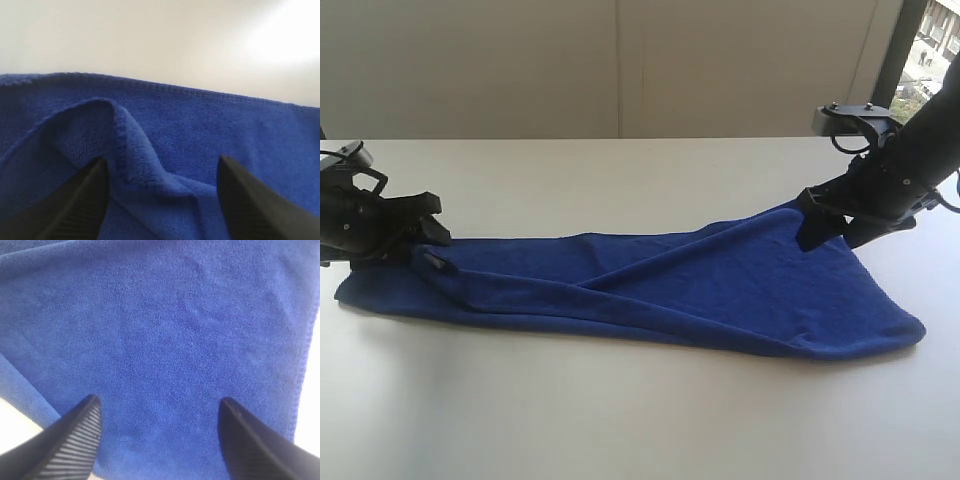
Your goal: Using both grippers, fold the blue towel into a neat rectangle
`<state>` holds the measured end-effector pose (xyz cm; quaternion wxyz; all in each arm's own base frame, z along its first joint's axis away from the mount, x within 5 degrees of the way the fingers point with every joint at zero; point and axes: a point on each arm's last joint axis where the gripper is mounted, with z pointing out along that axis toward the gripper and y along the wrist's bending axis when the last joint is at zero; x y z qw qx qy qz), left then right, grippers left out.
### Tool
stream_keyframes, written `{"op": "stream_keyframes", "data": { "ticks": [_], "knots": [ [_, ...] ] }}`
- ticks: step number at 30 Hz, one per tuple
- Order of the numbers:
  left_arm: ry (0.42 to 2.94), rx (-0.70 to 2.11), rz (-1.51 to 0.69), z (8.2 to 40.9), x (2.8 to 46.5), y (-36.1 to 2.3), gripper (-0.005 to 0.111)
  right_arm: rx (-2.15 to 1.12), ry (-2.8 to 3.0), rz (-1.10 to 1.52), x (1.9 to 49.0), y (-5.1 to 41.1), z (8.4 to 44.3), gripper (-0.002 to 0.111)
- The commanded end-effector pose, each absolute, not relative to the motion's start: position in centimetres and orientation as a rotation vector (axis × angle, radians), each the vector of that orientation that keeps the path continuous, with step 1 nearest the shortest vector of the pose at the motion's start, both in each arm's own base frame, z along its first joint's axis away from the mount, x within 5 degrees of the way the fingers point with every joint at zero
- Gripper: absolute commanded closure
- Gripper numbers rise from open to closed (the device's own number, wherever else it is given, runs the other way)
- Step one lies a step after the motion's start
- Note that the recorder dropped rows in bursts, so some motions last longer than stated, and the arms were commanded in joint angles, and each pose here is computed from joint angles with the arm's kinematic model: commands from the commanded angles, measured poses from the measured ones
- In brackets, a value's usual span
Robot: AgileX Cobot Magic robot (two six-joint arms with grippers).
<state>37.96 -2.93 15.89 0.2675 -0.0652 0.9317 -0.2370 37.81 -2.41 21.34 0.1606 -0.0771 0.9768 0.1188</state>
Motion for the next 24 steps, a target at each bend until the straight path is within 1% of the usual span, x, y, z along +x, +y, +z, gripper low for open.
{"op": "stream_keyframes", "data": {
  "ticks": [1,5,8,14,21,24],
  "knots": [
    [2.494,-0.22,-0.656,16.02,38.21,-2.81,0.04,-0.2,2.779,0.332,37.9,-2.64,21.23,0.046],
    [2.482,-0.245,-0.654,16.07,38.32,-2.75,0.04,-0.196,2.767,0.323,38.01,-2.69,21.26,0.046],
    [2.48,-0.249,-0.654,16.08,38.34,-2.74,0.044,-0.195,2.765,0.321,38.03,-2.69,21.27,0.046],
    [2.479,-0.251,-0.655,16.08,38.34,-2.74,0.07,-0.195,2.765,0.321,38.03,-2.69,21.27,0.046],
    [2.473,-0.258,-0.638,16.08,38.42,-2.62,0.106,-0.195,2.764,0.32,38.05,-2.7,21.27,0.046],
    [2.479,-0.244,-0.657,16.16,38.31,-2.77,0.107,-0.195,2.764,0.32,38.05,-2.7,21.27,0.046]
  ]
}}
